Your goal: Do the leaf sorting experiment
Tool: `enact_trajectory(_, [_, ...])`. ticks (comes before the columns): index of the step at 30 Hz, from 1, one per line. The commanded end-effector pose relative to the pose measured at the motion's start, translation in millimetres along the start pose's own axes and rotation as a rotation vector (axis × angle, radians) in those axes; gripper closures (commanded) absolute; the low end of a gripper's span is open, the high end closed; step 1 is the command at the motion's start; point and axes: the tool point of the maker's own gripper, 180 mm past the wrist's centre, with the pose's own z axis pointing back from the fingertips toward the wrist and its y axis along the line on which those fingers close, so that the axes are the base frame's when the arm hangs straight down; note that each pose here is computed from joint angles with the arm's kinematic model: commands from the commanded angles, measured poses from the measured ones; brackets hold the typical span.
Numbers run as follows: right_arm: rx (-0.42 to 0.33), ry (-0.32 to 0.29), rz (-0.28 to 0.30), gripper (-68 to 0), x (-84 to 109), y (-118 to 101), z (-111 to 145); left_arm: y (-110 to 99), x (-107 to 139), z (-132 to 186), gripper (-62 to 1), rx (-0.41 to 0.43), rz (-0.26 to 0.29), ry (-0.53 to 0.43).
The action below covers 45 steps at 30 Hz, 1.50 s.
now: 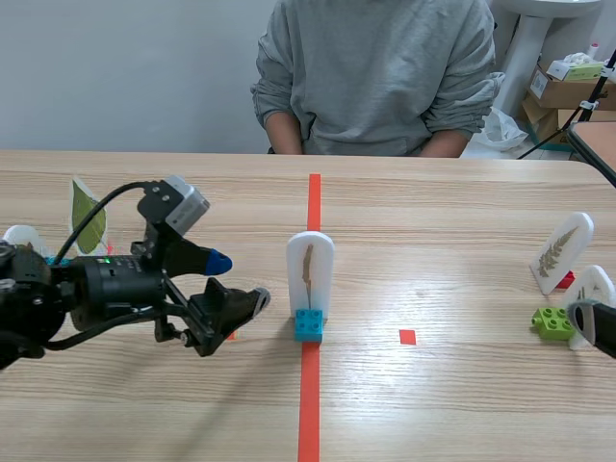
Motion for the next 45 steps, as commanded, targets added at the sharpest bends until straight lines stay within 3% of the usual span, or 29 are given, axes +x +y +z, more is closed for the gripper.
enact_trajectory(1, [0.004,-0.031,0.005,-53.1,9.1,-1.0,-0.1,-8.9,11.1,-7.8,-47.8,-0.023,0.004,-0.045])
enact_trajectory(6, [0.003,-0.032,0.006,-53.1,9.4,-1.2,0.0,-19.8,7.8,-27.0,-47.8,-0.045,-0.015,-0.039])
enact_trajectory(18, [0.004,-0.033,0.006,-53.1,9.5,-1.2,-0.1,-19.7,13.8,-58.1,-47.8,0.005,-0.038,-0.069])
enact_trajectory(28, [0.003,-0.035,0.007,-53.1,10.3,-1.4,-0.3,-24.7,13.4,-70.9,-47.7,0.017,-0.074,-0.061])
enact_trajectory(36, [0.003,-0.035,0.007,-53.1,10.3,-1.4,-0.3,-25.8,10.8,-71.9,-47.5,0.014,-0.070,-0.057])
enact_trajectory(38, [0.003,-0.035,0.007,-53.1,10.3,-1.4,-0.3,-26.0,10.7,-71.9,-43.3,0.013,-0.070,-0.056])
enact_trajectory(42, [0.003,-0.035,0.007,-53.1,10.3,-1.4,-0.3,-25.9,10.8,-71.8,-27.2,0.013,-0.069,-0.057])
enact_trajectory(45, [0.003,-0.035,0.007,-53.1,10.3,-1.4,-0.3,-25.9,11.1,-71.8,-20.0,0.013,-0.069,-0.059])
